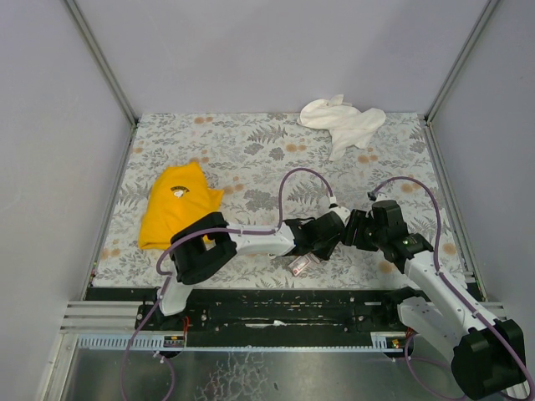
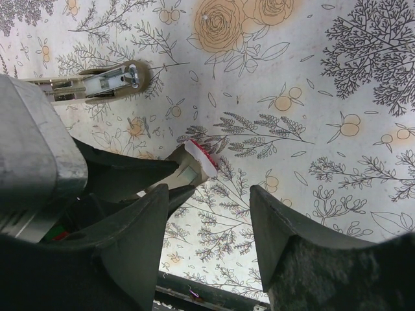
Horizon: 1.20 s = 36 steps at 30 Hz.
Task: Load the staples into the stapler
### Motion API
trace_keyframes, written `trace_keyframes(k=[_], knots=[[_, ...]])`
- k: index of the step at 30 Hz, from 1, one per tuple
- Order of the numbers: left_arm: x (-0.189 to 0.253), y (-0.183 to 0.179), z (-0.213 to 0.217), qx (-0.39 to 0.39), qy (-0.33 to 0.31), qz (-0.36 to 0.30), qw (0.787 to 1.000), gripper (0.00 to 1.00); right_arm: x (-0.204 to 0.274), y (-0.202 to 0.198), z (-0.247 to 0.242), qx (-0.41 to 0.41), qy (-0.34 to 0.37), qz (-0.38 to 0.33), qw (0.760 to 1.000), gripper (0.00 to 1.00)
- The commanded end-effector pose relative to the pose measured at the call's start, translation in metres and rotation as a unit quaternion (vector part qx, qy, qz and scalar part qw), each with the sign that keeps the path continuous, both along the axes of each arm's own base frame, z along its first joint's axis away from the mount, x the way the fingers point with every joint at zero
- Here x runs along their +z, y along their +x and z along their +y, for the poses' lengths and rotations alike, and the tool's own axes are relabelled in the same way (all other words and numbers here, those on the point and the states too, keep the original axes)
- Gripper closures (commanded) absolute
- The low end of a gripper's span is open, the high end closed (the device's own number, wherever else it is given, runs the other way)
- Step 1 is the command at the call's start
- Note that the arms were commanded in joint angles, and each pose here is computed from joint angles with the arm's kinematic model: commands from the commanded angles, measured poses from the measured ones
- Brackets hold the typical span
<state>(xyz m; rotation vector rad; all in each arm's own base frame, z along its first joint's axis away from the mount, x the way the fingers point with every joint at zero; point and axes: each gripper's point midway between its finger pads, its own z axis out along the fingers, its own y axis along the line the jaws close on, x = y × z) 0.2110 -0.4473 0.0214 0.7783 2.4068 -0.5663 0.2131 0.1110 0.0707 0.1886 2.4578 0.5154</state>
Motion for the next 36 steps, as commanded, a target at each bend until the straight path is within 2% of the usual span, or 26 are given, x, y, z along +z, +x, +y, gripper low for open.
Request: trace_keyframes(k=[1, 10, 16, 19, 36], knots=[[0.001, 0.004, -0.001, 0.003, 0.016, -0.021, 1.000, 0.73, 0.004, 0.005, 0.003, 0.010, 0.007, -0.016, 1.000, 0.40], [0.003, 0.006, -0.002, 0.013, 0.014, -0.027, 0.999, 0.74, 0.003, 0.004, 0.002, 0.010, 0.007, -0.016, 1.000, 0.40], [0.017, 0.009, -0.004, 0.028, -0.011, -0.036, 0.999, 0.63, 0.002, 0.003, 0.002, 0.011, 0.007, -0.014, 1.000, 0.40], [0.025, 0.010, -0.004, 0.038, -0.024, -0.042, 0.998, 0.60, 0.001, 0.002, 0.002, 0.011, 0.007, -0.012, 1.000, 0.40], [0.014, 0.007, -0.004, 0.038, -0.015, -0.033, 0.999, 0.71, 0.001, 0.003, 0.003, 0.012, 0.010, -0.011, 1.000, 0.40]])
